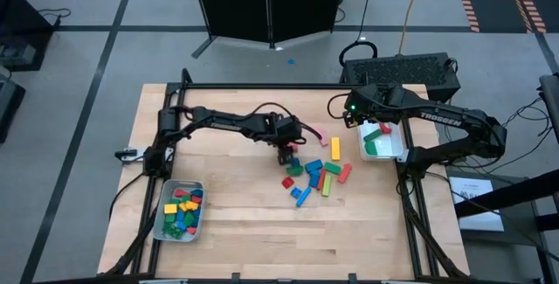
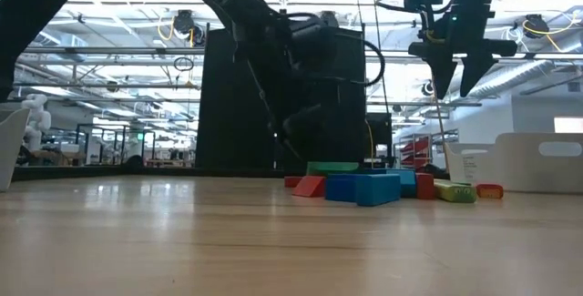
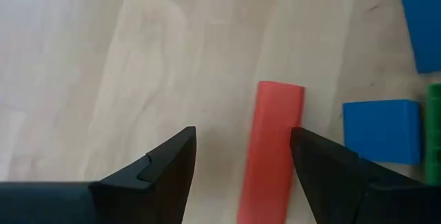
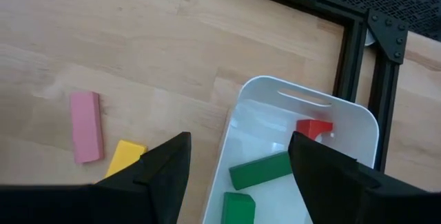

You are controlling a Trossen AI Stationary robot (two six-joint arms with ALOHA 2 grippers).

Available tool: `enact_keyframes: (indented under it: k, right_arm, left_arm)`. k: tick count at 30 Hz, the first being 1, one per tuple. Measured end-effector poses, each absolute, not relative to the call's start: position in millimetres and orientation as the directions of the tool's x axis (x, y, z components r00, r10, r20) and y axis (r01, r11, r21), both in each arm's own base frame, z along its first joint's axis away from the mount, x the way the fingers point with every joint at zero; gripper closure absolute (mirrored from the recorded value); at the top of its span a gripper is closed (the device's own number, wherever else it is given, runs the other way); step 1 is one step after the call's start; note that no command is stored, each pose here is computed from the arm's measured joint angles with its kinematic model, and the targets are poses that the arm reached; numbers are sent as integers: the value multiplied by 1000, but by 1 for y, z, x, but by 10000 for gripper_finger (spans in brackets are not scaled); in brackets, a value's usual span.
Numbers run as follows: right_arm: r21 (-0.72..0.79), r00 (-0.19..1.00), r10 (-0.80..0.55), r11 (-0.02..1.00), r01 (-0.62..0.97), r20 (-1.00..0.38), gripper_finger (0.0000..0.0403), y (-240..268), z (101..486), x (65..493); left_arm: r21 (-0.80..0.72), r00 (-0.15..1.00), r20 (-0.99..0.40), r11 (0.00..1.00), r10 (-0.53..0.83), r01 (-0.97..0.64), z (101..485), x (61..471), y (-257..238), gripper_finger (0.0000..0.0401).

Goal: Sort blocks by size
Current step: Put the orange block into the white bin

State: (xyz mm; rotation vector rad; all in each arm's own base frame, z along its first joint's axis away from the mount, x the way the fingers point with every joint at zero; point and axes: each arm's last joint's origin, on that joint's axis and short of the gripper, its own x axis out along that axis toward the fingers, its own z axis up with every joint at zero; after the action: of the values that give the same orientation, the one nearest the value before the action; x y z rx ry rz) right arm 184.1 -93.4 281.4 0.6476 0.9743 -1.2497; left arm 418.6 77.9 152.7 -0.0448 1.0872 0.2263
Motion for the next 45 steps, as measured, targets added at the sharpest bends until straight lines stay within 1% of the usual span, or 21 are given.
enact_keyframes:
  k: [6, 8, 12, 14, 15, 19, 25, 28, 30, 33, 35, 38, 41, 45]
  right_arm:
    - [-100, 24, -478, 232, 968, -878, 167, -94, 281, 184]
    - [-100, 24, -478, 232, 968, -878, 167, -94, 281, 184]
    - [-99, 25, -479, 232, 968, -878, 167, -94, 281, 184]
    - [-97, 27, -479, 232, 968, -877, 167, -94, 282, 185]
    - [-97, 27, -479, 232, 968, -877, 167, -94, 282, 185]
    - [-97, 27, -479, 232, 968, -877, 167, -94, 282, 185]
    - [-96, 30, -481, 234, 967, -876, 167, -94, 282, 185]
    - [-86, 58, -487, 267, 960, -871, 167, -95, 282, 188]
    - [-66, 92, -490, 297, 953, -867, 167, -96, 283, 191]
    - [-13, 173, -493, 351, 936, -853, 167, -98, 285, 198]
    - [41, 238, -482, 385, 922, -843, 167, -99, 287, 203]
    - [140, 346, -463, 423, 895, -816, 167, -101, 291, 212]
    - [255, 462, -430, 456, 853, -776, 167, -103, 297, 220]
    - [430, 621, -361, 483, 763, -696, 167, -104, 305, 231]
  left_arm:
    - [67, 410, -905, 988, 119, -139, 136, 420, 76, 164]
    - [38, 406, -910, 991, 89, -131, 134, 420, 77, 164]
    - [37, 390, -917, 991, 86, -131, 130, 420, 77, 169]
    - [40, 389, -917, 990, 89, -132, 130, 420, 77, 189]
    - [42, 389, -917, 990, 90, -132, 130, 420, 76, 207]
    - [43, 379, -921, 990, 91, -133, 129, 419, 77, 319]
    - [37, 383, -919, 989, 91, -145, 132, 419, 77, 323]
    - [-3, 396, -916, 987, 60, -158, 142, 415, 76, 323]
    - [-12, 409, -910, 985, 60, -170, 154, 412, 76, 323]
    - [-11, 512, -855, 986, 77, -167, 191, 413, 75, 323]
    - [-2, 551, -829, 985, 95, -172, 212, 409, 75, 323]
    - [40, 594, -789, 978, 157, -204, 239, 401, 75, 323]
    - [81, 660, -715, 965, 229, -248, 273, 391, 75, 323]
    - [133, 680, -675, 953, 288, -272, 290, 384, 75, 323]
